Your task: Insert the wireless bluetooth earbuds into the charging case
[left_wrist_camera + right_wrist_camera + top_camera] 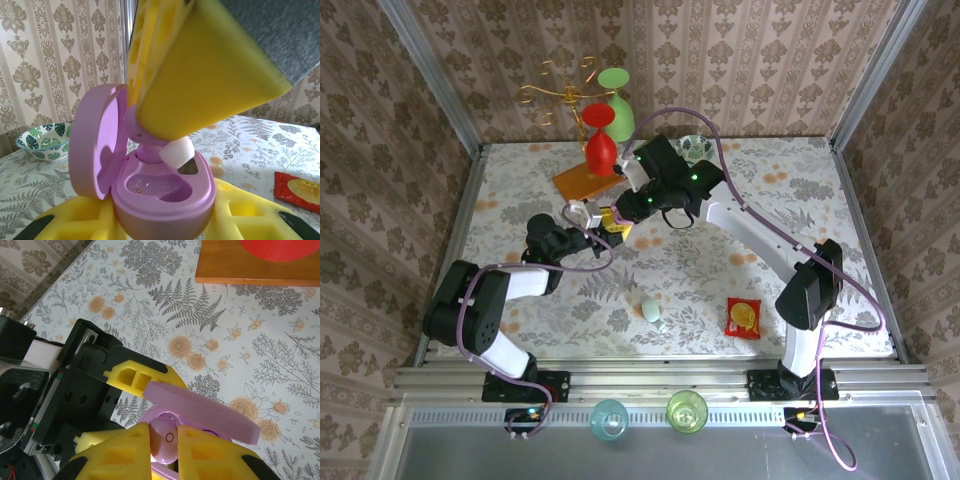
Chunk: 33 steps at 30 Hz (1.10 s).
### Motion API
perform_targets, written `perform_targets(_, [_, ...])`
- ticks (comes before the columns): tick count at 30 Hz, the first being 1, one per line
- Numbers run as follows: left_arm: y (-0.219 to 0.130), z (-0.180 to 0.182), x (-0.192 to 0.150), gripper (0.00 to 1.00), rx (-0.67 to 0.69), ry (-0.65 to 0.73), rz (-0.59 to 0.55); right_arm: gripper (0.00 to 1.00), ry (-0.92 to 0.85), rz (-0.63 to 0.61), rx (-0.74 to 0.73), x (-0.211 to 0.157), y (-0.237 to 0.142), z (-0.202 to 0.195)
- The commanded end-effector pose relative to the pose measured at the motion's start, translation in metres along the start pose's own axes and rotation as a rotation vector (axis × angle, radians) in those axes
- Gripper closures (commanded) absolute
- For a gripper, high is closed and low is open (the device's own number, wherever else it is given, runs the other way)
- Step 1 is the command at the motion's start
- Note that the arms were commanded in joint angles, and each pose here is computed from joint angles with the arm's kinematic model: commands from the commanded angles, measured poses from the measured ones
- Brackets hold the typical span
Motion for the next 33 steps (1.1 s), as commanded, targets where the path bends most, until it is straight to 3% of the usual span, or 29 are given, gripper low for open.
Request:
perform_targets(1, [-0.005, -0.001, 0.012, 0.77, 0.009, 0.032, -0.025, 0.85, -0.021, 0.005, 0.006, 0.003, 0.001, 0.003])
perform_targets(18, [-0.003, 0.004, 0.013, 0.77, 0.032, 0.007, -0.022, 0.85, -0.04, 0.051, 0.053, -0.006, 0.019, 0.015])
perform_targets(24, [-0.003, 0.004, 0.014, 0.77, 0.034, 0.006, -0.021, 0.72, -0.034, 0.045, 0.049, -0.006, 0.015, 0.015])
perform_targets(33, [-0.003, 0.004, 0.013, 0.77, 0.033, 0.002, -0.02, 0.69, -0.013, -0.017, 0.048, 0.002, -0.004, 0.014])
Point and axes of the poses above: each hand's point on the last joint's axis, 136 mm out from that joint toward the fingers, its own y axis out along the fingers, its own z axis along the line the jaws close on, x = y × z, the point moved 2 cm from there along -y, back along the fingers, and after that the axes turned 4 degrees about -y, right-handed, at the moved point
